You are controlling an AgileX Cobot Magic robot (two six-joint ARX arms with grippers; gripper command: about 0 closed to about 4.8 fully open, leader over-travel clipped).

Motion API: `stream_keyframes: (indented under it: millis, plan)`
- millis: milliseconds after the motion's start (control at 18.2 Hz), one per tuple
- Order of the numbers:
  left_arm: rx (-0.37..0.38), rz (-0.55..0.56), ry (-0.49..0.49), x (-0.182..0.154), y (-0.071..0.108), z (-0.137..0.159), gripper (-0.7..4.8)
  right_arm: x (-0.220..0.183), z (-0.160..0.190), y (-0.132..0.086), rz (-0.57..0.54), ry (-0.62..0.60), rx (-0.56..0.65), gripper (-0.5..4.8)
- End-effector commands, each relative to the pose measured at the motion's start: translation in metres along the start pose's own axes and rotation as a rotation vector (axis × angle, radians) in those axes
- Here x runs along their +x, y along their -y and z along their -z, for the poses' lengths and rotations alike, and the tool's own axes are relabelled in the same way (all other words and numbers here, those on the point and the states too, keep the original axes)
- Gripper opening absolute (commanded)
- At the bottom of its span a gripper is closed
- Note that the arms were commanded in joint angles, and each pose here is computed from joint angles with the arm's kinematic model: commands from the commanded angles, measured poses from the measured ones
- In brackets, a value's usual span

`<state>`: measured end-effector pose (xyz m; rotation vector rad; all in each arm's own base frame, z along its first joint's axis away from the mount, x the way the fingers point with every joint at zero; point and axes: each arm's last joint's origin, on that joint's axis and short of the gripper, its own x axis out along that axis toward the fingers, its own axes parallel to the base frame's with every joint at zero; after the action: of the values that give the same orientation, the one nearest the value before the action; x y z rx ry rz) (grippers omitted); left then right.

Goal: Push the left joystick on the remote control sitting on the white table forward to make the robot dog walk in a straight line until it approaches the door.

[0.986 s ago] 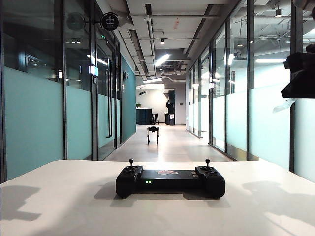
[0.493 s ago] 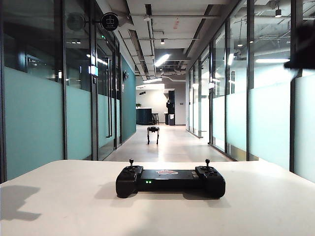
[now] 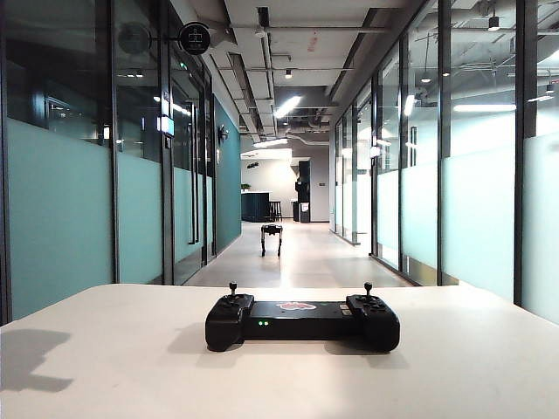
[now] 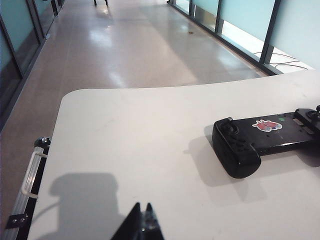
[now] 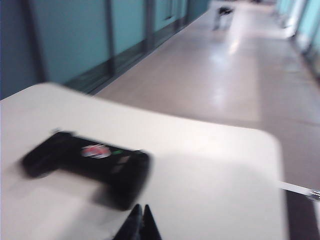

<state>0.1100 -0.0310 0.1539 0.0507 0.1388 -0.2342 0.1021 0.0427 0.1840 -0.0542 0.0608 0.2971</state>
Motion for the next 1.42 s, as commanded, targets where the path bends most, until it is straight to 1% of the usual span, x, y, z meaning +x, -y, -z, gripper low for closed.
stream_keyframes:
  millis: [55, 219, 274, 603, 767, 932, 1041, 1425]
  plan:
    - [0.000, 0.001, 0.010, 0.000, 0.000, -0.002, -0.05, -0.004, 0.009, 0.008, 0.075, 0.050, 0.012, -0.05]
    - [0.000, 0.000, 0.010, 0.000, 0.000, -0.002, -0.05, -0.008, 0.018, 0.016, 0.130, 0.090, 0.015, -0.05]
    - [0.000, 0.000, 0.010, 0.000, 0.000, -0.002, -0.05, -0.009, 0.019, 0.019, 0.152, 0.085, 0.016, -0.05]
    - [0.000, 0.000, 0.010, 0.000, 0.000, -0.002, -0.05, -0.013, 0.017, 0.028, 0.221, 0.127, 0.033, -0.05]
    - [0.000, 0.001, 0.010, 0.000, 0.000, -0.002, -0.05, -0.014, 0.016, 0.029, 0.223, 0.147, 0.098, -0.05]
    - [0.000, 0.000, 0.010, 0.000, 0.000, -0.002, -0.05, -0.014, 0.015, 0.029, 0.232, 0.154, 0.098, -0.03]
    - [0.000, 0.000, 0.010, 0.000, 0.000, -0.002, -0.05, -0.014, 0.015, 0.030, 0.286, 0.149, 0.102, 0.03]
    - [0.000, 0.001, 0.010, 0.000, 0.000, -0.002, -0.05, -0.014, 0.016, 0.030, 0.285, 0.146, 0.103, 0.03]
